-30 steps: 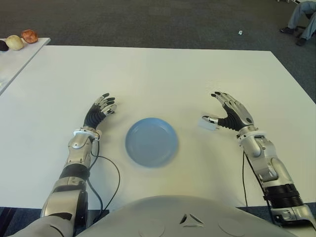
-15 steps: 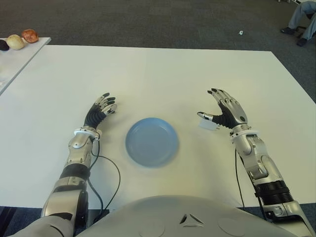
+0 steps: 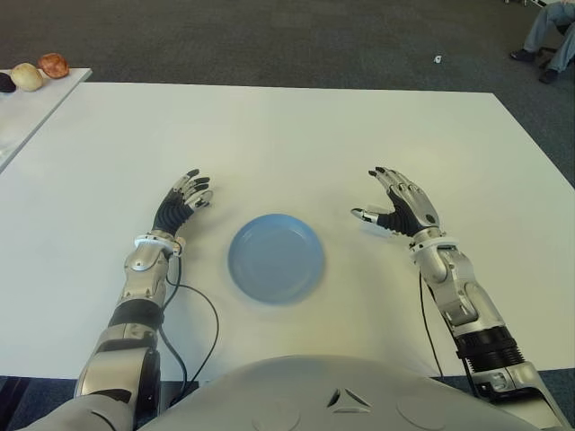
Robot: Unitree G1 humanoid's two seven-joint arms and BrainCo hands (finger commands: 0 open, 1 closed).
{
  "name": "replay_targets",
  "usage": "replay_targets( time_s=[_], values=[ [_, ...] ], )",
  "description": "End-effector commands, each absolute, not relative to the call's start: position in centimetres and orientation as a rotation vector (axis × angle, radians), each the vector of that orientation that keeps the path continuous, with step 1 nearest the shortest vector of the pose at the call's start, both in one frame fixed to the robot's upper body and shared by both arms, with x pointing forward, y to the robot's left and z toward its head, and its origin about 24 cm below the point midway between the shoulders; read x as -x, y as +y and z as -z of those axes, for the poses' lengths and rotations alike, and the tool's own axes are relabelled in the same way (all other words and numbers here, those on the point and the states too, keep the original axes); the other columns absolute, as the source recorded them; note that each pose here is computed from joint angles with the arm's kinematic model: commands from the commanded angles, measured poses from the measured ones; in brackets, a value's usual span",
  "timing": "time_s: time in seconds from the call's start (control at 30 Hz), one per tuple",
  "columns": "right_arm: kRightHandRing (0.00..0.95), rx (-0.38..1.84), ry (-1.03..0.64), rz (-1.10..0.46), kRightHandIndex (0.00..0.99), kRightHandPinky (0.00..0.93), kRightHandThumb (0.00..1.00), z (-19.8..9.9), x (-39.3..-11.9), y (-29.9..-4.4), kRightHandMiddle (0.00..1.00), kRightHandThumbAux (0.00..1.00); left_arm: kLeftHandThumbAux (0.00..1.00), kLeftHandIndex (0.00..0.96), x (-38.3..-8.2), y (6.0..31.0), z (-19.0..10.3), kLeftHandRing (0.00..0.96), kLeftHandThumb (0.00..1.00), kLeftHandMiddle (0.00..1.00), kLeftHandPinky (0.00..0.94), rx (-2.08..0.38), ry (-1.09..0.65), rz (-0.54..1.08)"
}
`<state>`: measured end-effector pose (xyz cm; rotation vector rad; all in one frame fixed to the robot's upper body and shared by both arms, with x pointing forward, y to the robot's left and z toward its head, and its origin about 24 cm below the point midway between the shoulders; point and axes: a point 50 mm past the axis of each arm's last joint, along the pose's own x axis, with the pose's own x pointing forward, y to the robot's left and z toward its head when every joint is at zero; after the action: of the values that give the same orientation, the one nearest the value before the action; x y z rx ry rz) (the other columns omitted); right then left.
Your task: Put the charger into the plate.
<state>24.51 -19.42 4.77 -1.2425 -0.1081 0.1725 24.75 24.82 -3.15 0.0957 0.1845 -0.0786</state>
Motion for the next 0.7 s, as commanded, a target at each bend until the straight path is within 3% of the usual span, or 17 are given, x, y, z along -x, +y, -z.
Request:
replay_targets(
  time_s=[0.03,0.7],
  values=[
    [0.073,1.253,-0.092,-0.207,0.014,0.155,0.407,-4.24,-24.55,-19.19,0.061,0.320,0.630,0.113,-22.98,24.38,5.34,0.167,0.000,0.202,0.119,-0.070,0.308,0.084],
    [0.084,1.333,-0.056,-0.350,0.000,0.171,0.393,-3.97,-24.09,-19.94,0.052,0.337,0.634,0.121,-22.81,24.32,5.26,0.176,0.000,0.207,0.132,-0.058,0.309,0.086]
  ],
)
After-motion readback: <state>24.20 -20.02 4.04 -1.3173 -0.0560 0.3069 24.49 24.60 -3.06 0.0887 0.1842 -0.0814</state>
